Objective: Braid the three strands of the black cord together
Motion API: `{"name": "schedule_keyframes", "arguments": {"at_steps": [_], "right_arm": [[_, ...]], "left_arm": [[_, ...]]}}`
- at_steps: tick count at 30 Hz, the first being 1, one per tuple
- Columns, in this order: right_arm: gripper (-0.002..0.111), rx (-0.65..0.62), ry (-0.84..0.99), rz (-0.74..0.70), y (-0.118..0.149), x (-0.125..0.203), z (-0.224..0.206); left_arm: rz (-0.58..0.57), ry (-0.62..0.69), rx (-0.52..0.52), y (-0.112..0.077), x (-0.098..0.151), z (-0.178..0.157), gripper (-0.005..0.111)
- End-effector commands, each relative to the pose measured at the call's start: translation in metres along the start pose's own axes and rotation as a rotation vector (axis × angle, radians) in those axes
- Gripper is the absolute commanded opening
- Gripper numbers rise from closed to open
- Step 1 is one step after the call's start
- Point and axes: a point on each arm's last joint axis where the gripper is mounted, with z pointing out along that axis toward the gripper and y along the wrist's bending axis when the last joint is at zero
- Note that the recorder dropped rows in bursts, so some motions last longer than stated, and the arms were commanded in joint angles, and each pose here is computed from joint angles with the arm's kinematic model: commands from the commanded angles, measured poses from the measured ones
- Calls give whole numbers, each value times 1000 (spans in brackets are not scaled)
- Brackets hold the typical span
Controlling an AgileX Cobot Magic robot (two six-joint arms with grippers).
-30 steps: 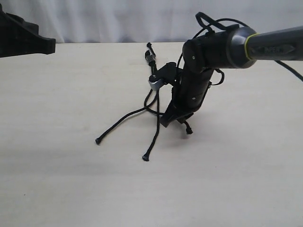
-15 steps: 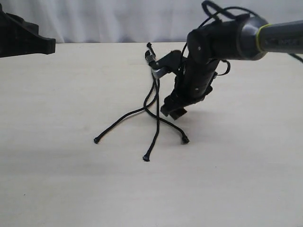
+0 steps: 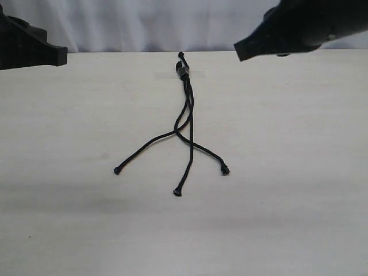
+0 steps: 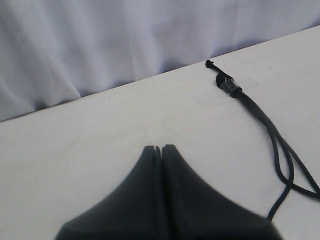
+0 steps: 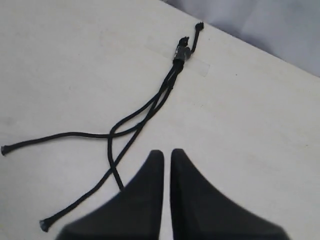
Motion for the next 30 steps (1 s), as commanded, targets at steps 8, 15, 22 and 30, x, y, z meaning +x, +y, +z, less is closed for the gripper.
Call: {"name": "schedule_keyframes", "arguments": {"at_steps": [8, 15, 22, 30], "right_arm": [[4, -31, -535, 120, 14, 151, -78], [4, -30, -649, 126, 19, 214, -87], [4, -25, -663, 130, 22, 242, -85], [4, 180, -753, 204, 12, 263, -87]], "left_arm": [[-7, -5, -1, 1, 0, -2, 0], [-7, -5, -1, 1, 0, -2, 0], [-7, -5, -1, 1, 0, -2, 0], [-7, -5, -1, 1, 0, -2, 0]]}}
